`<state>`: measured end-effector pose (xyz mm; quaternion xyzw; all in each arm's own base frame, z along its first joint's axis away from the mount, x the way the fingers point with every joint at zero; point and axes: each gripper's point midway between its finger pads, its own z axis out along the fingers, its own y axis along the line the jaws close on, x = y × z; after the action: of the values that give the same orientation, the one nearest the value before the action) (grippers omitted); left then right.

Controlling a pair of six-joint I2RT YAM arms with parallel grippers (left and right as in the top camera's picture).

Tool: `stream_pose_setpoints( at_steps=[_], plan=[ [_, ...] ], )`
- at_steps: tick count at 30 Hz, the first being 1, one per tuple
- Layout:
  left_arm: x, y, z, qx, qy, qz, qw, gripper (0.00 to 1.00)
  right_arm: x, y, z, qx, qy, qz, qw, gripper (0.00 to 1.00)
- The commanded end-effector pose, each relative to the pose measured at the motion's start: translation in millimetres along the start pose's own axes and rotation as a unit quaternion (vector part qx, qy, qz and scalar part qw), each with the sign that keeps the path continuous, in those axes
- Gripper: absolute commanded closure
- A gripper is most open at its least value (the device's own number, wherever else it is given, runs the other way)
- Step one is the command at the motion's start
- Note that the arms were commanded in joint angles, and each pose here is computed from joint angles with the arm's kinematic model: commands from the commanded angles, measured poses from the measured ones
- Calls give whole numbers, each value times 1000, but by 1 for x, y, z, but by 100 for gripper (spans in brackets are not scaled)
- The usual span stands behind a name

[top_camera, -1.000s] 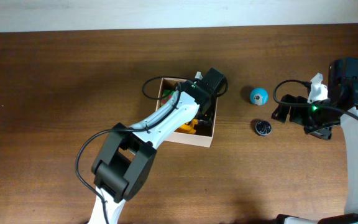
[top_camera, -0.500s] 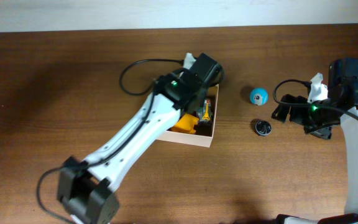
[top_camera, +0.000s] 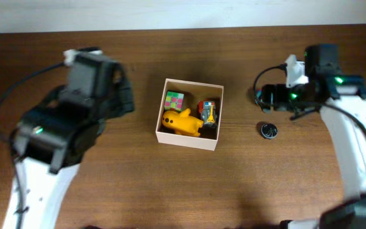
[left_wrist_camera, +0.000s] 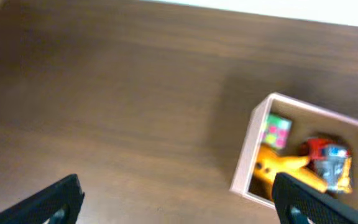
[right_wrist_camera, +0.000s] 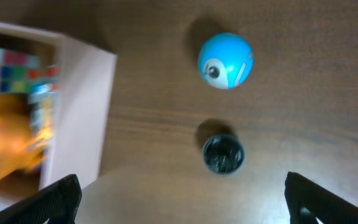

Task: Pack container
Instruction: 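Retract the left arm and reach the right gripper to the blue ball, then grasp the blue ball with the right gripper and drop it in the box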

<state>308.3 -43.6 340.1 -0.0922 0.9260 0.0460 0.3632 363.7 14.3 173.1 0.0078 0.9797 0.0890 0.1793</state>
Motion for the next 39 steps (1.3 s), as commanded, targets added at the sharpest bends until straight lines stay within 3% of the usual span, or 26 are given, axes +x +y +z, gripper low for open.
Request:
stream_pose_setpoints(
  at_steps=[1,14,18,21,27,33,39],
  plan=[
    [10,19,6,-21,34,-17,999,1,-5,-19,44,34,34,7,999,1],
    [19,35,9,-44,60,-23,997,1,-21,-44,144,53,46,18,997,3],
    [19,35,9,-44,60,-23,997,1,-17,-44,161,44,56,24,997,13],
    [19,35,9,-44,60,-23,997,1,-18,-45,165,46,55,23,997,28],
    [19,35,9,-44,60,-23,997,1,-21,-40,150,45,62,22,997,48],
    [19,35,9,-44,60,-23,997,1,-36,-12,110,39,55,-3,998,52],
    [19,35,9,-44,60,-23,997,1,-48,74,35,8,18,-75,997,59]
  ],
)
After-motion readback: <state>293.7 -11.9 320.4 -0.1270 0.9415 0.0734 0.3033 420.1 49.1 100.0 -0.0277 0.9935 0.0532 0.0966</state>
